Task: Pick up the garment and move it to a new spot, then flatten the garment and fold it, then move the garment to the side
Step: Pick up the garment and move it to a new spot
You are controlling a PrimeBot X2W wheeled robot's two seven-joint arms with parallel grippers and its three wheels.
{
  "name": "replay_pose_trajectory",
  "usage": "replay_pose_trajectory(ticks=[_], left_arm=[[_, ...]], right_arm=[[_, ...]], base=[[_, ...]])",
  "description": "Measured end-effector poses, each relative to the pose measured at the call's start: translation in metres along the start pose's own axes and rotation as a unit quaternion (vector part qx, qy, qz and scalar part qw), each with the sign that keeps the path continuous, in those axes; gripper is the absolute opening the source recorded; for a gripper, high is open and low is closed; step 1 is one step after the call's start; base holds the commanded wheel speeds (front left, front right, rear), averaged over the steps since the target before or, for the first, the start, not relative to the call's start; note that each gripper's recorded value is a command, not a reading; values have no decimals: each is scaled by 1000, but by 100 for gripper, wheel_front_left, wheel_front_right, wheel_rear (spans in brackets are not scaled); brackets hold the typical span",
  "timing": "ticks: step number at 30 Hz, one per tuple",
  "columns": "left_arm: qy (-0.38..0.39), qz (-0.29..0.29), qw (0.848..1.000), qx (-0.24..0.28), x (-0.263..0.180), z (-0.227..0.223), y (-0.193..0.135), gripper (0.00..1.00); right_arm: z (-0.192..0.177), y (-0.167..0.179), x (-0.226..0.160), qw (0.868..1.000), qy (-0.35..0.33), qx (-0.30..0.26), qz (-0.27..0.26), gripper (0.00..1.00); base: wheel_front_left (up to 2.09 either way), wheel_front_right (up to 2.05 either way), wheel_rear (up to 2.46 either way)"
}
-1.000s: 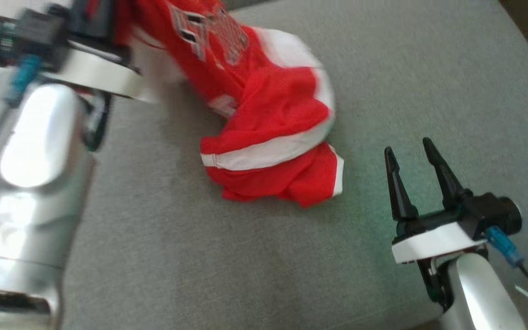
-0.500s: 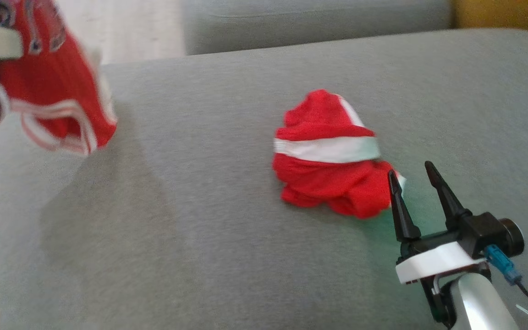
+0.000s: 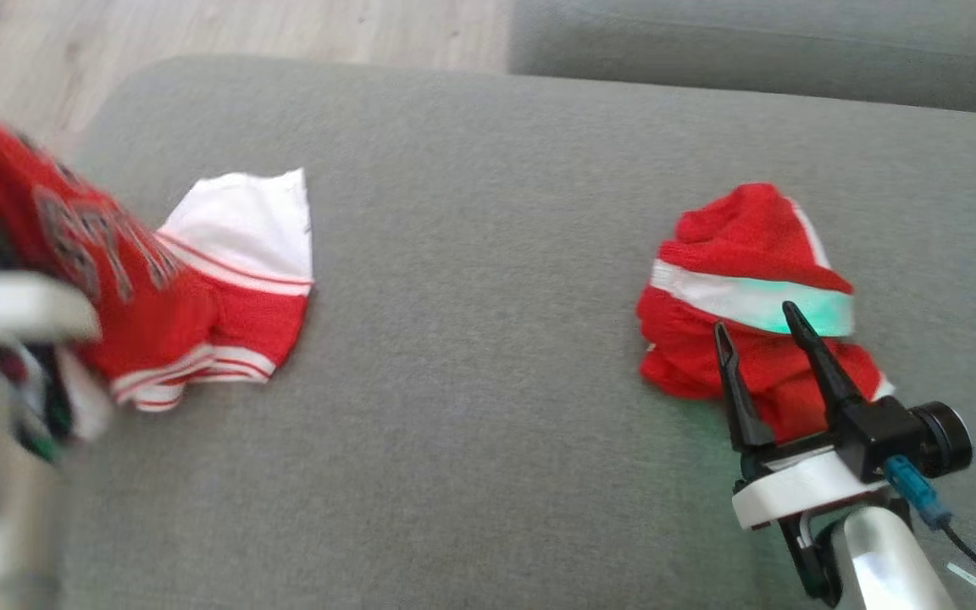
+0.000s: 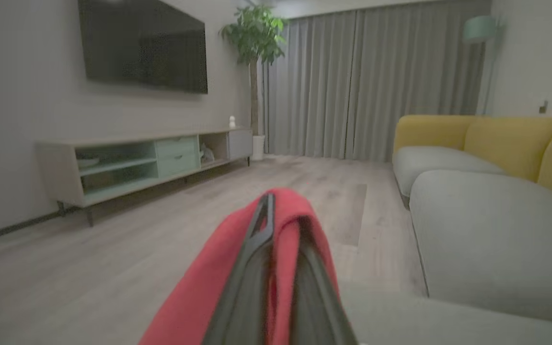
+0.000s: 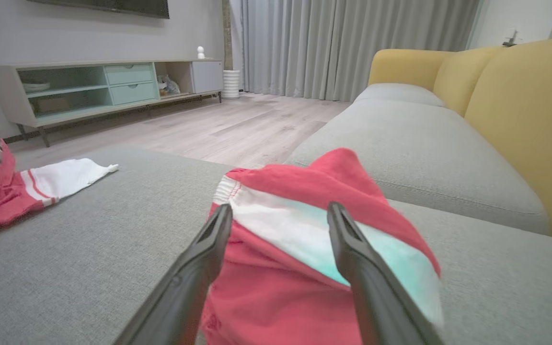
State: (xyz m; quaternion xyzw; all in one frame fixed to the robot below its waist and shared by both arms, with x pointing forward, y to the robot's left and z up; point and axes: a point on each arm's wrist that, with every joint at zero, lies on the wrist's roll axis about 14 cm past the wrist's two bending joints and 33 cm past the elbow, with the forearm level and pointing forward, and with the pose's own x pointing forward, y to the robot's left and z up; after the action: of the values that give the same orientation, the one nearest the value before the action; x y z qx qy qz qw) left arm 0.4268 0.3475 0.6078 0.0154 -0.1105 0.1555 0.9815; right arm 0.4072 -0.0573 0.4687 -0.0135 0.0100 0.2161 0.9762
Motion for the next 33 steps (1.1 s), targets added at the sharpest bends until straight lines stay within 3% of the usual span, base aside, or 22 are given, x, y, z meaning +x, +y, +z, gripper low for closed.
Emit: replay_pose_trajectory(ticks=[5,6,7,8,9,10,14,19,22,23,26,33], left_arm=[[166,22,984,-51,-60,-116,-1,0],[197,25,978,-59,-72,-135,-3,8],[223,30,972,-67,-83,-151,-5,35],[242,34,967,-75,-91,-164,-7,35],[257,35,963,-78,-97,-173,-9,78],[266,36,960,-79,-101,-180,-11,100],[272,35,959,-68,-106,-186,-16,100],[217,32,975,-36,-108,-157,-16,100],[226,40,973,-32,-148,-160,-16,100],[241,47,969,-27,-181,-163,-16,100],[235,43,971,-19,-207,-153,-21,100],[126,-6,990,-60,-179,-92,-54,100]], right_arm=[[-14,10,9,1000,17,-6,21,100],[-17,11,11,1000,20,-6,23,100],[-19,12,13,999,22,-7,26,100],[-20,12,14,999,23,-6,27,100],[-21,13,15,999,24,-5,28,100],[-22,12,16,999,24,-4,28,100],[-20,11,17,999,22,-5,26,100],[-11,7,14,1000,11,0,17,100],[-7,9,11,1000,7,0,18,100],[-6,11,7,1000,8,1,19,100],[-4,14,3,1000,6,3,20,100],[22,8,-6,999,-32,18,5,100]], base=[[0,0,0],[0,0,0],[0,0,0],[0,0,0],[0,0,0],[0,0,0],[0,0,0],[0,0,0],[0,0,0],[0,0,0],[0,0,0],[0,0,0]])
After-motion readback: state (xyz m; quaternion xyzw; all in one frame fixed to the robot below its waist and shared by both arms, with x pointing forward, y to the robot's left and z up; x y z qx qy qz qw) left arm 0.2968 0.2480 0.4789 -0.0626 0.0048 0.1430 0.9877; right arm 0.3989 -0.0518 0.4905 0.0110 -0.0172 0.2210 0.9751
